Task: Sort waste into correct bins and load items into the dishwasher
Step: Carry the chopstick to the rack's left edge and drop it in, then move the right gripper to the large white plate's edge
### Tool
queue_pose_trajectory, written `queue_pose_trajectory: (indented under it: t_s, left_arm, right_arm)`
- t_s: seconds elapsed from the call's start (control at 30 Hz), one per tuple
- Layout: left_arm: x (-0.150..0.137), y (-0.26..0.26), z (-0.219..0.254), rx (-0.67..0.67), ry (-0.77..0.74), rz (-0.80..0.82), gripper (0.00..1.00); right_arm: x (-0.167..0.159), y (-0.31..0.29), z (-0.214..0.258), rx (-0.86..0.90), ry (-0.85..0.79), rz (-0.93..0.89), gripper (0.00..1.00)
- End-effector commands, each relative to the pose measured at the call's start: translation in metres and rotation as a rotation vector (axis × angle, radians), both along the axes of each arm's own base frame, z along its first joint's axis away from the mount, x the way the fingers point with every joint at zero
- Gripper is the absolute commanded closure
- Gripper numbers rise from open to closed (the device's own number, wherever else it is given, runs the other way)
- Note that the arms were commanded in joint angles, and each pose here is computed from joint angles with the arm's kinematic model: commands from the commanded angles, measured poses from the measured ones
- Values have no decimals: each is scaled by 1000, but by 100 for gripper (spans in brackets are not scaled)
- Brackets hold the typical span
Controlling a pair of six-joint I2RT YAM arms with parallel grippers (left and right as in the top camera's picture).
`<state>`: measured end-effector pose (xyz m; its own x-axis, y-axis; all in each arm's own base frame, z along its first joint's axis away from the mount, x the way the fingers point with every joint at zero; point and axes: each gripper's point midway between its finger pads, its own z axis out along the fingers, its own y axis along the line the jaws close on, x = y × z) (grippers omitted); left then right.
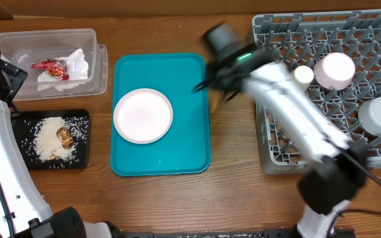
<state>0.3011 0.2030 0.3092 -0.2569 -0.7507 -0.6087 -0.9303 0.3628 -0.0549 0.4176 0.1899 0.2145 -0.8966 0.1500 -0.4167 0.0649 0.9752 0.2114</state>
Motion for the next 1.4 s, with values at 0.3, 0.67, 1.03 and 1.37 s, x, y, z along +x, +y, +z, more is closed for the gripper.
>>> queue_pose_trajectory:
  t_s: [0.3,0.67,1.03,1.37]
  left_arm:
    - [1,0,-1,-6,-5,10,0]
    - [1,0,-1,-6,-5,10,0]
    - [1,0,-2,-6,-5,10,0]
    - [1,0,-1,-6,-5,10,0]
  right_arm:
    - [32,-113,8,-84,-105,83,93]
    - [49,-126,-40,-142,-136,46,91]
    - [51,-134,-65,-197,-78,33,70]
    - [22,-50,-15,119,-96,238,69]
